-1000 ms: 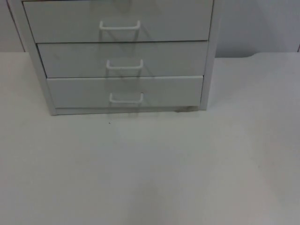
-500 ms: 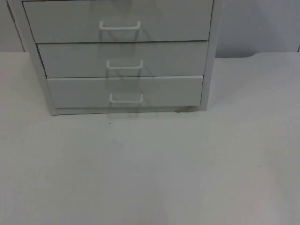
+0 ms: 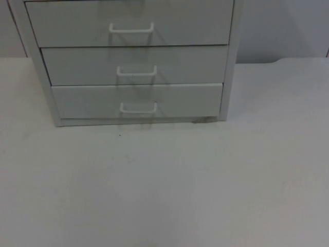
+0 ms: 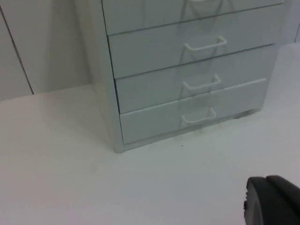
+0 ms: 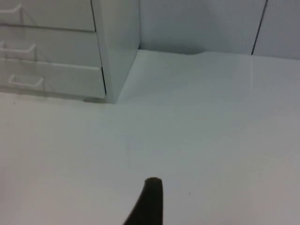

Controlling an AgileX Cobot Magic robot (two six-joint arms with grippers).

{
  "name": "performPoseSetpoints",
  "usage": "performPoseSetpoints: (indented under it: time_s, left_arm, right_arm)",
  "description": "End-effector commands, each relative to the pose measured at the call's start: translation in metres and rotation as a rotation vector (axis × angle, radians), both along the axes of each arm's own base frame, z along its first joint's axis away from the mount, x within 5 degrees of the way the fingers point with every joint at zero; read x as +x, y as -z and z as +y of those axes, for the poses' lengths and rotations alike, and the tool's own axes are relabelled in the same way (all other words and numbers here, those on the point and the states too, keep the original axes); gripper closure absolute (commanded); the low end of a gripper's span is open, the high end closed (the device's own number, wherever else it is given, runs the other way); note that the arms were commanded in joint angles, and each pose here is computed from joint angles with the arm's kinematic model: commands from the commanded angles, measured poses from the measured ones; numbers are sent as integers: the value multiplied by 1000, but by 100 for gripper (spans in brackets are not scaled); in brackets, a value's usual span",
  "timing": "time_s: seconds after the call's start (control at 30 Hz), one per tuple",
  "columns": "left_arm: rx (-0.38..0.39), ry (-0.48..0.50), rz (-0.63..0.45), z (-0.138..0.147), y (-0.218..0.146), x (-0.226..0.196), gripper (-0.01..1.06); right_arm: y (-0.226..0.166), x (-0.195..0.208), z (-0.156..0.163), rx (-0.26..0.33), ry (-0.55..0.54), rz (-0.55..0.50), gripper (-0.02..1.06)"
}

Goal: Open the drawer with the left hand, place the block into the drawer with the right hand, then close the drawer with the left hand.

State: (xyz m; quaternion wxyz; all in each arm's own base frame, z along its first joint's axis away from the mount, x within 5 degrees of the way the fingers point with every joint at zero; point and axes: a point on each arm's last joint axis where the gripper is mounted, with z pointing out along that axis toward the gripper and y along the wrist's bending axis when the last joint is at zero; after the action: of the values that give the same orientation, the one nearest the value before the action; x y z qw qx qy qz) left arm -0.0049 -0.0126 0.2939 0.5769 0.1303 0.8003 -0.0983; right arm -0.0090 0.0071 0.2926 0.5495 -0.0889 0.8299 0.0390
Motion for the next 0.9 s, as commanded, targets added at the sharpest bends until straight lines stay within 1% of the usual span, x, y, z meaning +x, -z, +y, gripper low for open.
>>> performPoseSetpoints:
  time_s: [0.0, 0.1, 0.13, 0.2, 0.3, 0.4, 0.53, 0.63, 0.67, 0.73, 0.83, 0.87]
  left_arm:
    - [-6, 6, 2, -1, 1, 0, 105]
    - [9, 22, 4, -2, 2, -1, 105]
    - [12, 25, 4, -2, 2, -1, 105]
    - [13, 25, 4, -2, 2, -1, 105]
    - [14, 27, 13, -2, 3, -1, 105]
    - [16, 29, 20, -2, 3, -2, 105]
    - [24, 35, 45, -2, 4, -4, 105]
    - [69, 39, 125, -1, 12, -7, 105]
    - [84, 33, 133, 0, 13, -7, 105]
    - [88, 30, 128, 1, 12, -7, 105]
    - [79, 37, 137, -1, 16, -4, 105]
    - [79, 37, 137, -1, 16, -4, 105]
  right_arm:
    - [4, -1, -1, -7, 14, 21, 26]
    - [11, -1, -6, -32, 59, 77, 26]
    - [11, 0, -6, -20, 72, 74, 26]
    - [12, 1, -7, -16, 81, 69, 26]
    - [13, 2, -10, 2, 127, 73, 26]
    - [13, 2, -12, 6, 152, 73, 26]
    - [13, 2, -12, 6, 156, 73, 26]
    - [13, 2, -12, -9, 147, 71, 26]
    - [13, 2, -12, -11, 146, 71, 26]
    - [13, 2, -12, -13, 145, 71, 26]
    - [13, 2, -11, -39, 120, 69, 26]
    - [13, 2, -11, -39, 120, 69, 26]
